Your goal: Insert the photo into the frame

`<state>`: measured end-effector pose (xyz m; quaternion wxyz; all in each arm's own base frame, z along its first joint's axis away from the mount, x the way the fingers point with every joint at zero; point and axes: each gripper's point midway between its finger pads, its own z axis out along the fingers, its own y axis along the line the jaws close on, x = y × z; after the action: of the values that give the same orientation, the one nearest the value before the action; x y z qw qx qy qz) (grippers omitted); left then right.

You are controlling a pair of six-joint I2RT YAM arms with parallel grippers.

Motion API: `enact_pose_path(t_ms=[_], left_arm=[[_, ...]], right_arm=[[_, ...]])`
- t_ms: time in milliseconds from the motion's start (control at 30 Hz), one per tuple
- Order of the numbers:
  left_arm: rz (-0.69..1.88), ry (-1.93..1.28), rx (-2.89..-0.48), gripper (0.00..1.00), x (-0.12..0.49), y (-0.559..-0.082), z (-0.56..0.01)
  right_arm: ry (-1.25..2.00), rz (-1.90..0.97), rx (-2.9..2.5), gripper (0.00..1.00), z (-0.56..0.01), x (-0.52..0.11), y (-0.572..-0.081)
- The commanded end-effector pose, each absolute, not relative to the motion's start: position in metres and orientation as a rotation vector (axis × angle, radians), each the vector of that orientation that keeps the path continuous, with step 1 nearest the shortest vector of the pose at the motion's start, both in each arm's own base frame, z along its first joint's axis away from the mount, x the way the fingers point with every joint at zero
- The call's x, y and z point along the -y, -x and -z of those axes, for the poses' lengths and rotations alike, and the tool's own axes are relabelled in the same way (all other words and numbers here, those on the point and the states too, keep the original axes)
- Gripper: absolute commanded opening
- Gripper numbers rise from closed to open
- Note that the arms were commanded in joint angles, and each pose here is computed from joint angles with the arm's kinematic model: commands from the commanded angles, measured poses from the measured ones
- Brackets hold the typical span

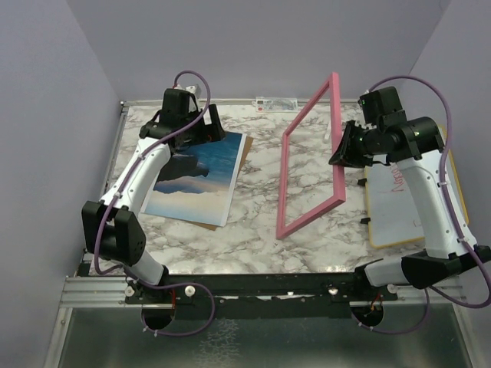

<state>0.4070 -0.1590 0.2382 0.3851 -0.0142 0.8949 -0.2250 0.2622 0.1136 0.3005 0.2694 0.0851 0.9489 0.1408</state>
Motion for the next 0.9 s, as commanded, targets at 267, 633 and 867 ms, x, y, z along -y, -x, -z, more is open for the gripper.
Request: enact_pose_path(t_ms=[267, 633, 867], left_arm=[[0.475, 0.002, -2.312, 0.99, 0.153, -0.43, -0.21], [0.474, 0.013, -2.323, 0.99, 0.156, -0.443, -0.21], [0.421, 0.058, -2.325, 0.99, 0.152, -0.46, -0.208]], right_arm=[[-0.101, 0.046, -2.506, 0.0, -0.317, -0.06, -0.28], [-0.113, 0.151, -2.477, 0.01, -0.321, -0.051, -0.3], [-0.065, 0.083, -2.495, 0.01, -0.318, -0.078, -0.319]])
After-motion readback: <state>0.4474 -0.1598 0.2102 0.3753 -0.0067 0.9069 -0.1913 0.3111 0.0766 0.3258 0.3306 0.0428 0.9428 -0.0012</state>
